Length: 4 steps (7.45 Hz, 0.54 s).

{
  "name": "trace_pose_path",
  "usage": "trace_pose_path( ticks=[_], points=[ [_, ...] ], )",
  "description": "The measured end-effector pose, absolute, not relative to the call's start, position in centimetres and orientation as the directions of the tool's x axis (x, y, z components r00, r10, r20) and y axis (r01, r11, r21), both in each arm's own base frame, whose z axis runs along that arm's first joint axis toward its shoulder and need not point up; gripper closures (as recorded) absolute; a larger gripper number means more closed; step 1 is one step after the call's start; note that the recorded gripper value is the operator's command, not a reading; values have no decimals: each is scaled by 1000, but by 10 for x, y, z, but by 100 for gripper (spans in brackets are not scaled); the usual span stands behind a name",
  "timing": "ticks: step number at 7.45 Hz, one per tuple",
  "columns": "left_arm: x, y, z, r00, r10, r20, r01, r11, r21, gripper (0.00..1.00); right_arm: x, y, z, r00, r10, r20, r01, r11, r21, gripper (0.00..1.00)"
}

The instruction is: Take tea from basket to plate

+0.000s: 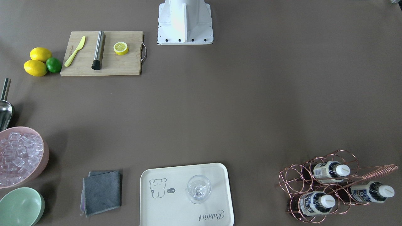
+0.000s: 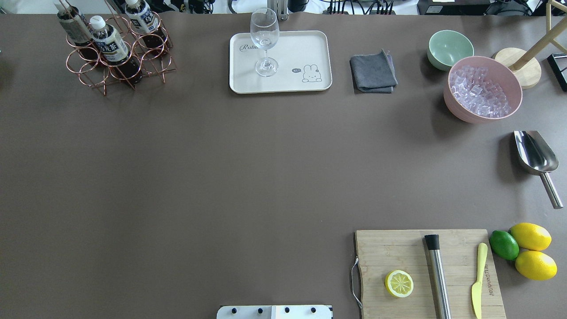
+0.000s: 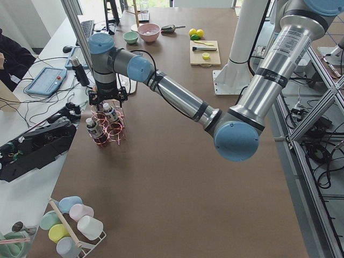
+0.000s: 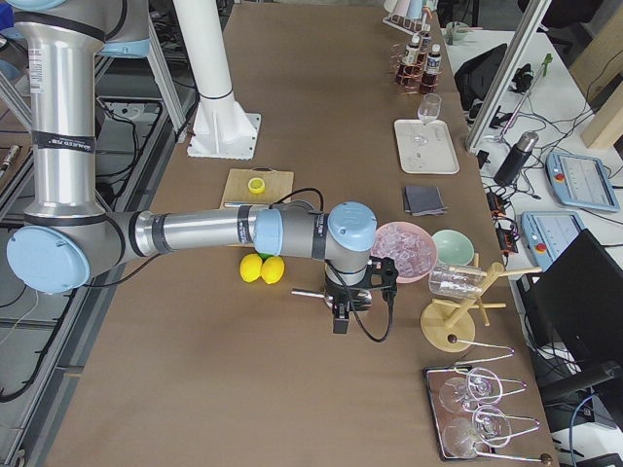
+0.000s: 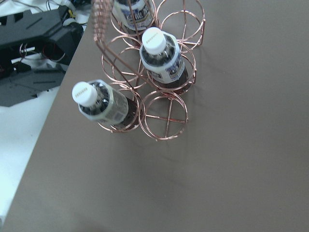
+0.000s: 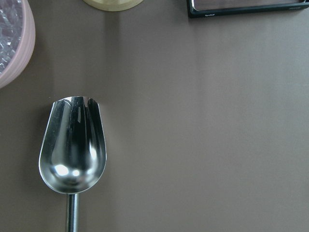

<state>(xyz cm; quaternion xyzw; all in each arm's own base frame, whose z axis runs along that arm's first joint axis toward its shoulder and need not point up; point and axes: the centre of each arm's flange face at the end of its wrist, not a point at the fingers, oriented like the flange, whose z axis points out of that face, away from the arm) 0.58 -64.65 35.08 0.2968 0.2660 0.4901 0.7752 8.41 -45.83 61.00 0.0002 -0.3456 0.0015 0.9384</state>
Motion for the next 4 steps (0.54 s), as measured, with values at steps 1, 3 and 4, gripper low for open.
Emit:
trace_pose_path(
  ticks=[1,3,4],
  points=[
    [20,-670,325,355,931,-84,-621,302,723,3,84,-458,610,761,3,649,-3,1000,-1,0],
    [59,-713,283,317,946,-67,-640,265,722,3,84,-458,611,761,3,649,-3,1000,-2,0],
    [74,-729,267,314,947,-67,-648,265,714,3,84,-458,611,762,4,648,-3,1000,-2,0]
  ],
)
